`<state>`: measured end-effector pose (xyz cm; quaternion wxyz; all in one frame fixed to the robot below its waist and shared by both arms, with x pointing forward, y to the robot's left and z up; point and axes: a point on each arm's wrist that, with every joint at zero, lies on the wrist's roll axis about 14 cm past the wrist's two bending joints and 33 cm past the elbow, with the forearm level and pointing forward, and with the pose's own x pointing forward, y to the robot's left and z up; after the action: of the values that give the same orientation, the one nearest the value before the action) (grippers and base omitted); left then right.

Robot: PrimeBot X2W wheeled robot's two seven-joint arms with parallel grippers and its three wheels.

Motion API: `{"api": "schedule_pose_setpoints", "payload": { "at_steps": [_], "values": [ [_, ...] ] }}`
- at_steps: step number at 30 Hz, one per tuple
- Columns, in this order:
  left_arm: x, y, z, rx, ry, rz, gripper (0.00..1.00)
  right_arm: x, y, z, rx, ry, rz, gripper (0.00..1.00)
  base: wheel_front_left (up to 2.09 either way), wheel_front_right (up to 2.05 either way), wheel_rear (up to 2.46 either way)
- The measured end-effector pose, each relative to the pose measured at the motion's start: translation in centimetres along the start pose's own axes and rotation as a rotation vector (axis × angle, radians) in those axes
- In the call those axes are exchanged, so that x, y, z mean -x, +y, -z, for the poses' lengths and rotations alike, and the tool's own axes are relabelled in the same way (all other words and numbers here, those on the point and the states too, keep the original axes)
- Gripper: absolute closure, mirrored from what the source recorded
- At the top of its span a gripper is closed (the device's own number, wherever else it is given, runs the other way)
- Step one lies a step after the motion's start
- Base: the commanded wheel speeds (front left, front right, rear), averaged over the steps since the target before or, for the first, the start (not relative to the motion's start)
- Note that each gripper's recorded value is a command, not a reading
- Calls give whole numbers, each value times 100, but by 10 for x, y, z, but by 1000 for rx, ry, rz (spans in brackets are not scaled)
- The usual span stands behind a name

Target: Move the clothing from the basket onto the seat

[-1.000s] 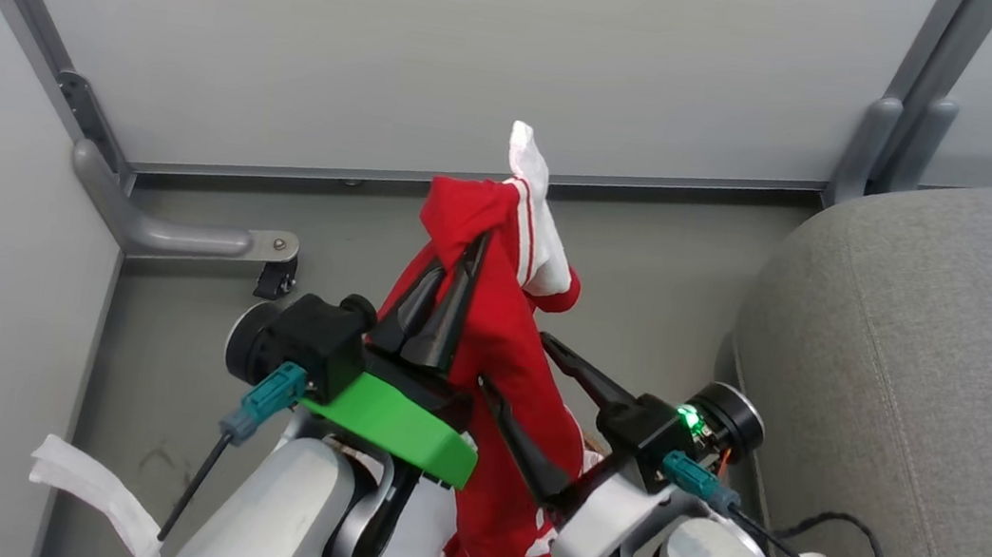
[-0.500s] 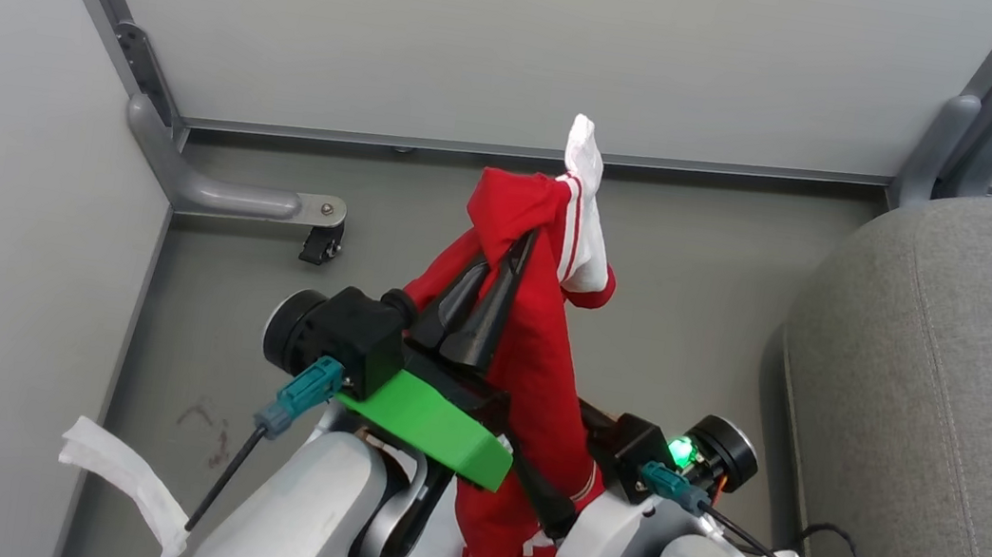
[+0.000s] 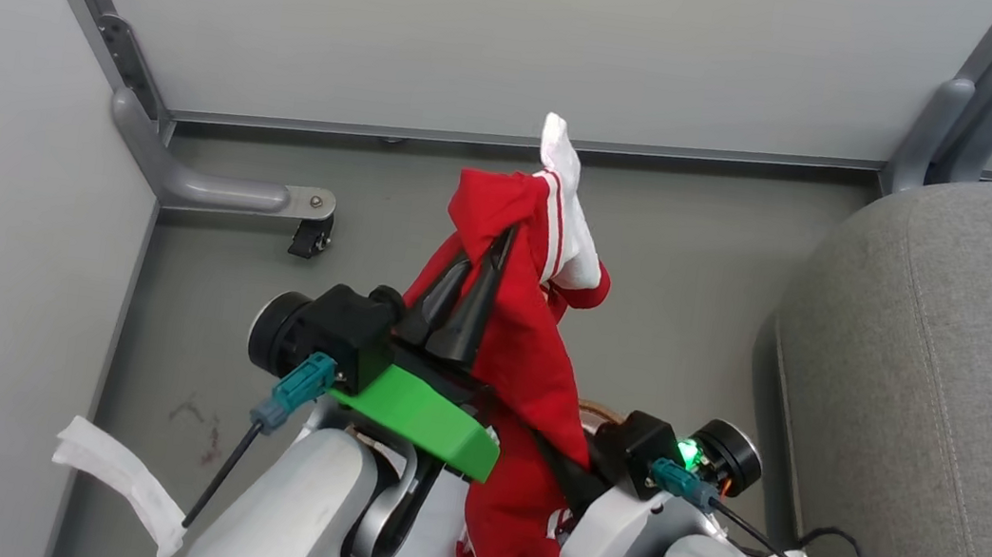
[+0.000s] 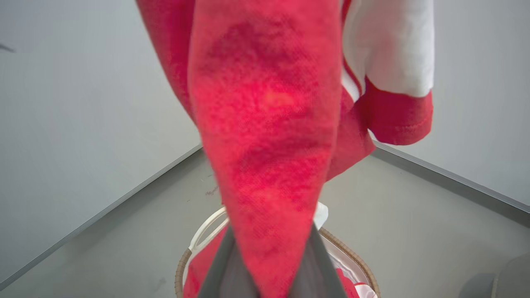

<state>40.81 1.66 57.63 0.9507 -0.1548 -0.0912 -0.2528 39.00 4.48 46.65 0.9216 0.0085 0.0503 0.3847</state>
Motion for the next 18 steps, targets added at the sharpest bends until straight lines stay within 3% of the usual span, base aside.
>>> {"api": "schedule_pose_setpoints", "payload": {
  "at_steps": [9, 18],
  "values": [
    [-2, 1, 20, -43, 49, -1, 0, 25, -21, -14, -29, -68, 111, 100, 0, 0, 0],
    [-10, -24, 49, -42, 111, 87, 0, 82, -61, -19, -46, -116, 326, 100, 0, 0, 0]
  ]
}}
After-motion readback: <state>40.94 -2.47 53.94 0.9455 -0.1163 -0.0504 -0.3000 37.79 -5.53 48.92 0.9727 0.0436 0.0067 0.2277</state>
